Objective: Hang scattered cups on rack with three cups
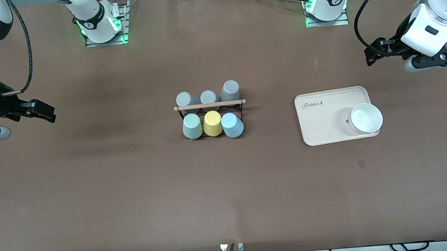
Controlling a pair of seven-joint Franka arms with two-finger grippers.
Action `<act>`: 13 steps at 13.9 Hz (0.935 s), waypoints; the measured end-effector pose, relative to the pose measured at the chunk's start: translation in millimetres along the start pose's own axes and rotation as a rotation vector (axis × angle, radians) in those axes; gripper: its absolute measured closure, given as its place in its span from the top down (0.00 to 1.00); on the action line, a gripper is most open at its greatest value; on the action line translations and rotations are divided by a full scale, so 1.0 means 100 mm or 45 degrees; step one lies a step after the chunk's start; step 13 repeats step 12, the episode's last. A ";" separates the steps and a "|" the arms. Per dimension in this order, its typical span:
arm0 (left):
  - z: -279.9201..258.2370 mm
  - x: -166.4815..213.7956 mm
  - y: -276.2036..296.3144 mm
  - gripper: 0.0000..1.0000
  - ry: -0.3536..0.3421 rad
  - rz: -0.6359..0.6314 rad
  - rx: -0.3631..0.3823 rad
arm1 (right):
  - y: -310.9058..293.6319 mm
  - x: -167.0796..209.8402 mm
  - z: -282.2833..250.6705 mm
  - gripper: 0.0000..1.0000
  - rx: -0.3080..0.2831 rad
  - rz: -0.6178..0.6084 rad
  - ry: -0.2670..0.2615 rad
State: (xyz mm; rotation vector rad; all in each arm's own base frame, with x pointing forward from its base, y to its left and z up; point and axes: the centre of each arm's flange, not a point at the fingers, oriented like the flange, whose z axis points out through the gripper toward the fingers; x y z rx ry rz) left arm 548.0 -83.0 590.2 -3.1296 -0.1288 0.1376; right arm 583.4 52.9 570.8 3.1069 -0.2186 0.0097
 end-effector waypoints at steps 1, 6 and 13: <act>0.00 0.00 0.00 1.00 0.000 -0.003 0.000 | 0.04 -0.03 0.00 1.00 0.002 0.004 0.004; 0.00 0.00 0.00 1.00 0.000 -0.012 0.000 | 0.11 -0.05 -0.07 1.00 0.006 -0.008 0.033; 0.00 0.00 -0.01 1.00 0.000 -0.019 -0.001 | 0.12 0.06 -0.22 1.00 0.013 -0.054 0.032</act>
